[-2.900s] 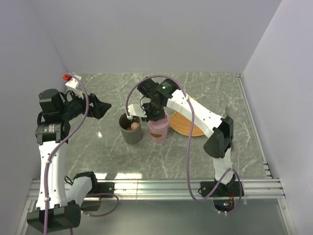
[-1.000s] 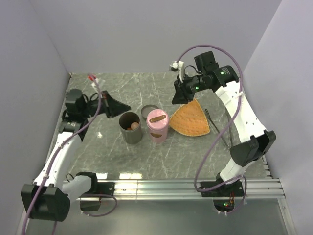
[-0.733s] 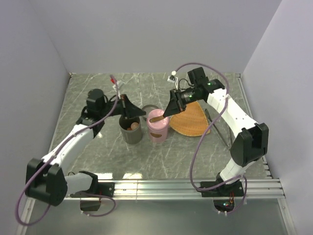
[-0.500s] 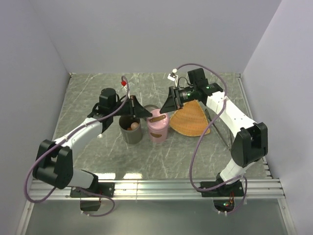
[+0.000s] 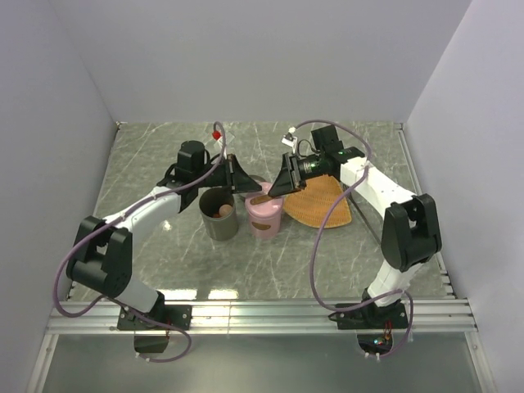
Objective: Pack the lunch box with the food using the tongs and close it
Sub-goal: Close the box lid on the packing box.
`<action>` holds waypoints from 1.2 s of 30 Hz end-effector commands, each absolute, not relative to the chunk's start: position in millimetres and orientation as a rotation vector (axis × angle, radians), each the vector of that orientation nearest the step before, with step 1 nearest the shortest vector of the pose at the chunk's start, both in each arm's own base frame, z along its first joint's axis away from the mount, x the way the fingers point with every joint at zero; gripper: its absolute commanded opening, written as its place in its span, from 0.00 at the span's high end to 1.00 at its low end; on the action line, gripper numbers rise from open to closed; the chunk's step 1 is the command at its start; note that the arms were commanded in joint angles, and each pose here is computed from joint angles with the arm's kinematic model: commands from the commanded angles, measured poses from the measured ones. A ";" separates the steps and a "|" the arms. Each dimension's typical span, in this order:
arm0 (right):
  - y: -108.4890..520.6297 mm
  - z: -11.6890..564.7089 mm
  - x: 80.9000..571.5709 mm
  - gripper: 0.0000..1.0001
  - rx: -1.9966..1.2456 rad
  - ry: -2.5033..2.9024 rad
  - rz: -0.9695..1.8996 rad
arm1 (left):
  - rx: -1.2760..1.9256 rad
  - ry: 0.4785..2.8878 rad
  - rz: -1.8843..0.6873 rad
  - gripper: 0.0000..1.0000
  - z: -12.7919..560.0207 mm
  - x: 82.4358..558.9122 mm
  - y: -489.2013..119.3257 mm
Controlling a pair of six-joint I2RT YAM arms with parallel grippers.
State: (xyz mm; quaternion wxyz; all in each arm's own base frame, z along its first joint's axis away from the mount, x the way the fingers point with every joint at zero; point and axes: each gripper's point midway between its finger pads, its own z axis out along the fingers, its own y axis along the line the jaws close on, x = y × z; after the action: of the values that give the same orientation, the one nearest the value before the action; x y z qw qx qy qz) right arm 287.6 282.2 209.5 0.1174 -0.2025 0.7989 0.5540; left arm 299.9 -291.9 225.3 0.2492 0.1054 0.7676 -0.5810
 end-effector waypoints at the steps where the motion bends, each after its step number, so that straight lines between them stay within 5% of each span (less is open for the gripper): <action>1: 280.4 201.9 300.1 0.69 -0.548 2.343 1.608 | 0.316 2.073 -1.559 1.00 232.5 307.8 -297.5; 22: 274.6 164.0 309.3 0.65 -0.360 2.506 1.665 | 0.094 2.294 -1.572 1.00 166.9 325.3 -298.3; 36: 274.4 228.6 296.7 0.64 -0.611 2.278 1.655 | 0.328 2.061 -1.583 0.96 243.4 321.0 -299.7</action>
State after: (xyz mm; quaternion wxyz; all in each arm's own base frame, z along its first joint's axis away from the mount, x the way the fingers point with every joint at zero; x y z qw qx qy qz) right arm 298.3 275.8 189.8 0.0715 -0.1597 0.8024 0.5706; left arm 322.1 -299.7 190.4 0.1981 0.0646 0.7961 -0.5682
